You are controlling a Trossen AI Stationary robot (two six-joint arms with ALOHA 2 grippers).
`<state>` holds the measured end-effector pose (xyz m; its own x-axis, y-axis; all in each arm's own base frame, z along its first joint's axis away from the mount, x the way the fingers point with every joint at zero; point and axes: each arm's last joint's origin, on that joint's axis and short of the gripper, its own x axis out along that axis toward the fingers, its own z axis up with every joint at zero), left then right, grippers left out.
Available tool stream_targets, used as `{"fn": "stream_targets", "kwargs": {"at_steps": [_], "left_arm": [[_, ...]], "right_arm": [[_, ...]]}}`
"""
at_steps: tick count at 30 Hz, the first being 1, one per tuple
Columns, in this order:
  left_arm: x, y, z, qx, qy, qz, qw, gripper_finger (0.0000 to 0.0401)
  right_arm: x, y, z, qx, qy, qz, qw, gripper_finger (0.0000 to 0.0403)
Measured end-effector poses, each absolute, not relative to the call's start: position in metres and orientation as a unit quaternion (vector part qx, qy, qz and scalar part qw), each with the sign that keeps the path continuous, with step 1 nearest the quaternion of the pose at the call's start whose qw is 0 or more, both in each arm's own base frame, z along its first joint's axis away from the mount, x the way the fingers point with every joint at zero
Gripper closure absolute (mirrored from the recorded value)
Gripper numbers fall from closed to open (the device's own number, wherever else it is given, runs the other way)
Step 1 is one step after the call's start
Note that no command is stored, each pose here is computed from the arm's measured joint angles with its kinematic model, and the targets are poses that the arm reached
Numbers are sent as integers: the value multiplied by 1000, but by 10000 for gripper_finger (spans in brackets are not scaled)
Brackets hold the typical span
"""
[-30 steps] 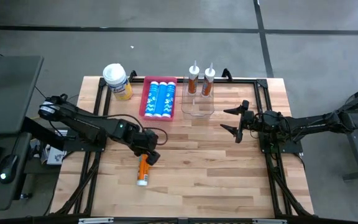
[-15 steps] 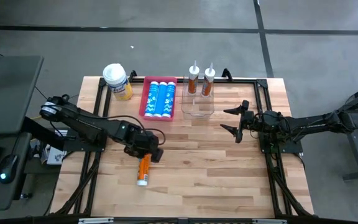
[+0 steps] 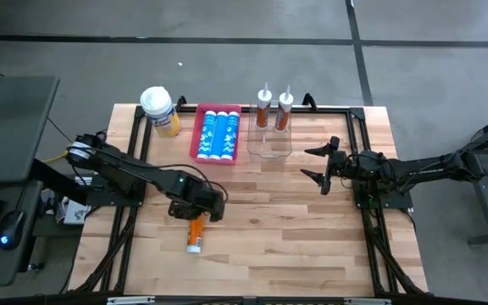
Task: Sort silicone sealant tubes
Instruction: Put the orange silicone sealant into the transparent bin
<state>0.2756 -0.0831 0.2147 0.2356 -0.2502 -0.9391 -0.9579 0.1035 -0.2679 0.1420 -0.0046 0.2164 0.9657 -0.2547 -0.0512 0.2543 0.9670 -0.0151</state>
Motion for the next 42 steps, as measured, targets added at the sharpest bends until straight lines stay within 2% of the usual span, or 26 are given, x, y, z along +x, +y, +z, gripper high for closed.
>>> {"fn": "stream_targets", "kwargs": {"at_steps": [10, 15, 31, 42], "left_arm": [[272, -83, 201, -562, 550, 379, 487, 11], [268, -82, 201, -550, 553, 399, 482, 11], [281, -85, 175, -533, 566, 410, 477, 11], [286, -86, 167, -516, 567, 402, 501, 11]], "right_arm": [[142, -5, 216, -5, 31, -128, 991, 82], [142, -5, 215, -5, 34, -128, 991, 82], [142, -5, 215, -6, 35, -128, 991, 82], [142, -5, 215, -5, 34, -128, 991, 82]]}}
